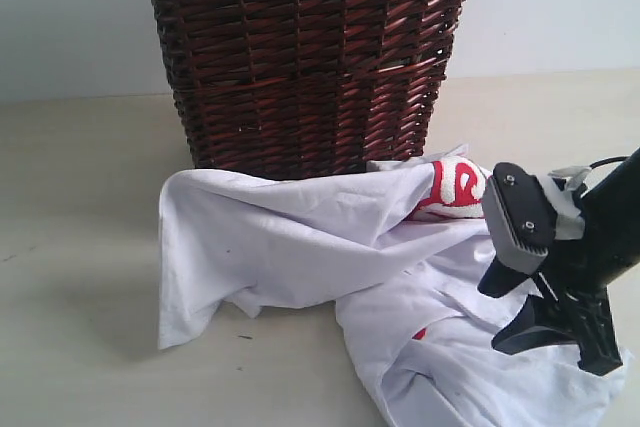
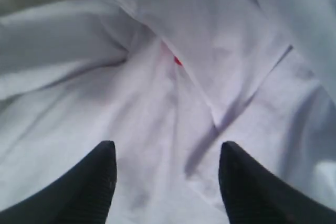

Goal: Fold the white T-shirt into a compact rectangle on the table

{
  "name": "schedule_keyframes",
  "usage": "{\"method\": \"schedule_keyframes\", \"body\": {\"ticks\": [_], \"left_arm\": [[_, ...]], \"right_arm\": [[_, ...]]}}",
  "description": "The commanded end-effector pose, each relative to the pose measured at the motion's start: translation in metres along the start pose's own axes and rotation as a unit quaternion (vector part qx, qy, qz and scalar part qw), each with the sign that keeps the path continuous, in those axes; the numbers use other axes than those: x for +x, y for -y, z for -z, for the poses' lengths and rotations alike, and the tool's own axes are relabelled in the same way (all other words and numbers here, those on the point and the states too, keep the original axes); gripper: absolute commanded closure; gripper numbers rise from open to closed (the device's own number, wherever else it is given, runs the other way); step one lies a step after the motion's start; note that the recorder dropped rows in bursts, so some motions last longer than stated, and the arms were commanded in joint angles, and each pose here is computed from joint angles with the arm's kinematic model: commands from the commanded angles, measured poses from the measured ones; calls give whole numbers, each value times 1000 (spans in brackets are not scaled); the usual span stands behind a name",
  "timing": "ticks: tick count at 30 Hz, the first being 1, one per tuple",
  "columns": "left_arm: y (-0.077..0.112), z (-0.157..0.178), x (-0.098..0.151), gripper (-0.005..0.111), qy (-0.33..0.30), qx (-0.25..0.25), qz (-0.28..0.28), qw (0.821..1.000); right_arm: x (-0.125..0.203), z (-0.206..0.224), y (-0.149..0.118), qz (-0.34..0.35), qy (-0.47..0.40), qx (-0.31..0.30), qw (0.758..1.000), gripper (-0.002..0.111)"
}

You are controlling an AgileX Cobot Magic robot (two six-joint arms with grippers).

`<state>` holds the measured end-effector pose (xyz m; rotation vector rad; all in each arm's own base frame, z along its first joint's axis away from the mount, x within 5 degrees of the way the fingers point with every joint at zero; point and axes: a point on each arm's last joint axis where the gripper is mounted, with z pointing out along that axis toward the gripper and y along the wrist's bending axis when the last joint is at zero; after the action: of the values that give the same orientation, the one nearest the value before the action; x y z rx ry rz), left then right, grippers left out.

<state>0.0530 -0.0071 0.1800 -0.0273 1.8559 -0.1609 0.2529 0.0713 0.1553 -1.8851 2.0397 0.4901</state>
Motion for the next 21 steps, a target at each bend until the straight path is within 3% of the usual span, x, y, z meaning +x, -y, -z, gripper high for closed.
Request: {"method": "schedule_keyframes", "body": {"ticks": [1, 14, 17, 20, 21], "left_arm": [[1, 1, -1, 107, 6, 5, 0, 1000], [1, 1, -1, 107, 6, 5, 0, 1000], [1, 1, -1, 107, 6, 5, 0, 1000], [1, 1, -1, 107, 6, 5, 0, 1000], [1, 1, -1, 107, 6, 5, 0, 1000]], "right_arm": [[10, -7, 15, 13, -25, 72, 997, 53], [21, -27, 20, 0, -42, 49, 998, 66], [22, -27, 20, 0, -42, 49, 998, 78], [21, -27, 18, 0, -38, 37, 999, 109], [21, -27, 18, 0, -38, 37, 999, 108]]}}
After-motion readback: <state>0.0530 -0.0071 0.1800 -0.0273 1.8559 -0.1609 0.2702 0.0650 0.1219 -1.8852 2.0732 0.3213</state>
